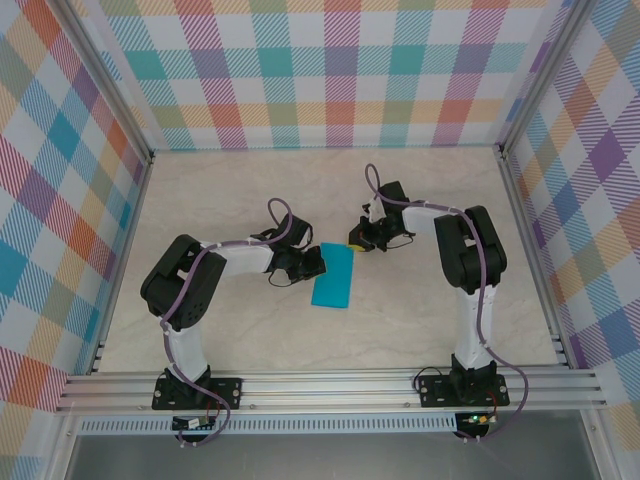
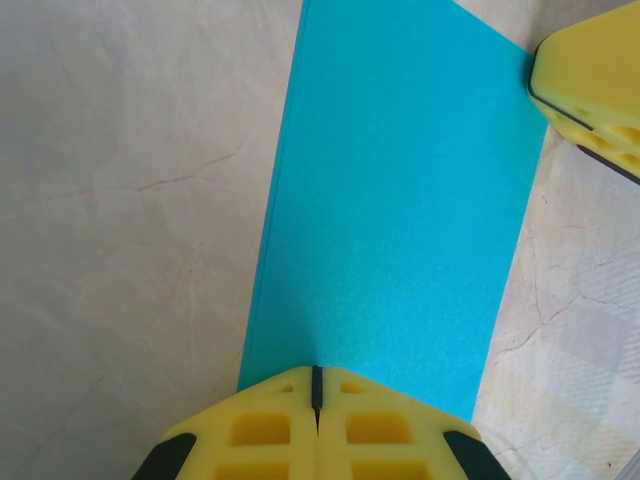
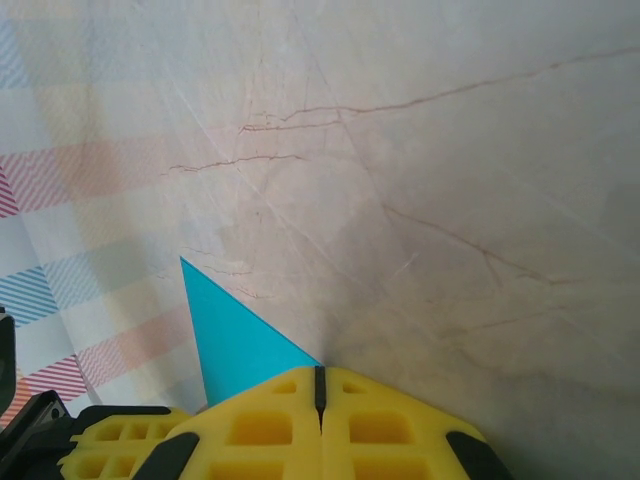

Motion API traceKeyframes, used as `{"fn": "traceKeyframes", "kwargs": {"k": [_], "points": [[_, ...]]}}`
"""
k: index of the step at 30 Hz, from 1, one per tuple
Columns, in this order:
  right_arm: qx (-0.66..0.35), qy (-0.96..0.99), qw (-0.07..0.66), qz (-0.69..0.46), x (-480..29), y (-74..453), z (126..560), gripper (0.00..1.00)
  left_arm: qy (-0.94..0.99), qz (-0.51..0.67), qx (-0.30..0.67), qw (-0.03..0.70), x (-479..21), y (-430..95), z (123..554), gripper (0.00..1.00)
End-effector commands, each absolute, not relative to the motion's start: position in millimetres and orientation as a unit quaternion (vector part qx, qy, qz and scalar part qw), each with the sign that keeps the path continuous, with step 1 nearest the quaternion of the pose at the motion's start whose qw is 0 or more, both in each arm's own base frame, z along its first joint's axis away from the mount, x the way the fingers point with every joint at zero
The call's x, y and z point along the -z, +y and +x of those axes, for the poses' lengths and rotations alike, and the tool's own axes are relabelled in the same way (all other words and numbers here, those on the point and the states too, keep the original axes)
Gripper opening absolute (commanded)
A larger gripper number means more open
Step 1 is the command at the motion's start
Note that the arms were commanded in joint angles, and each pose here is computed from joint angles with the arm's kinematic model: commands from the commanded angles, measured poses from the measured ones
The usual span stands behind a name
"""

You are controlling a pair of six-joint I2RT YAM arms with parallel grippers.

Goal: Fold a paper plane with a square sheet of paper (pick it up from the middle)
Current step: Fold the square sheet of paper in half at the center of the table.

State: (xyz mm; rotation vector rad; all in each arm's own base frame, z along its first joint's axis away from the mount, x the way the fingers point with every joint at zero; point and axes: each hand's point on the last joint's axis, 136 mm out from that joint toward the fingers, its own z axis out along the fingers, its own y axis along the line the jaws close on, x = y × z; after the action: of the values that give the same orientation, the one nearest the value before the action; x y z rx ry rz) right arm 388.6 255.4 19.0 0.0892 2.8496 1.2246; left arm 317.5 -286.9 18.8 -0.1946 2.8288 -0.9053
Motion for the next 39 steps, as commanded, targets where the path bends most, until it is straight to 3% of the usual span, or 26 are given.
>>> {"fn": "traceKeyframes", "kwargs": {"k": [1, 12, 25, 33, 39], "points": [[-0.366, 0.929, -0.007, 0.05, 9, 244, 378, 0.0, 0.972, -0.076, 0.219, 0.027, 17, -258, 285, 0.0], [-0.43, 0.901, 0.015, 0.051, -37, 255, 393, 0.0, 0.972, -0.079, 0.22, 0.028, 18, -257, 284, 0.0], [-0.339, 0.938, -0.016, 0.067, 9, 232, 375, 0.0, 0.971, -0.083, 0.222, 0.03, 18, -257, 284, 0.0], [-0.367, 0.929, 0.026, 0.044, -48, 236, 373, 0.0, 0.971, -0.087, 0.221, 0.029, 22, -255, 282, 0.0], [-0.413, 0.909, 0.025, 0.053, -61, 241, 345, 0.0, 0.971, -0.086, 0.22, 0.029, 24, -254, 280, 0.0]]}}
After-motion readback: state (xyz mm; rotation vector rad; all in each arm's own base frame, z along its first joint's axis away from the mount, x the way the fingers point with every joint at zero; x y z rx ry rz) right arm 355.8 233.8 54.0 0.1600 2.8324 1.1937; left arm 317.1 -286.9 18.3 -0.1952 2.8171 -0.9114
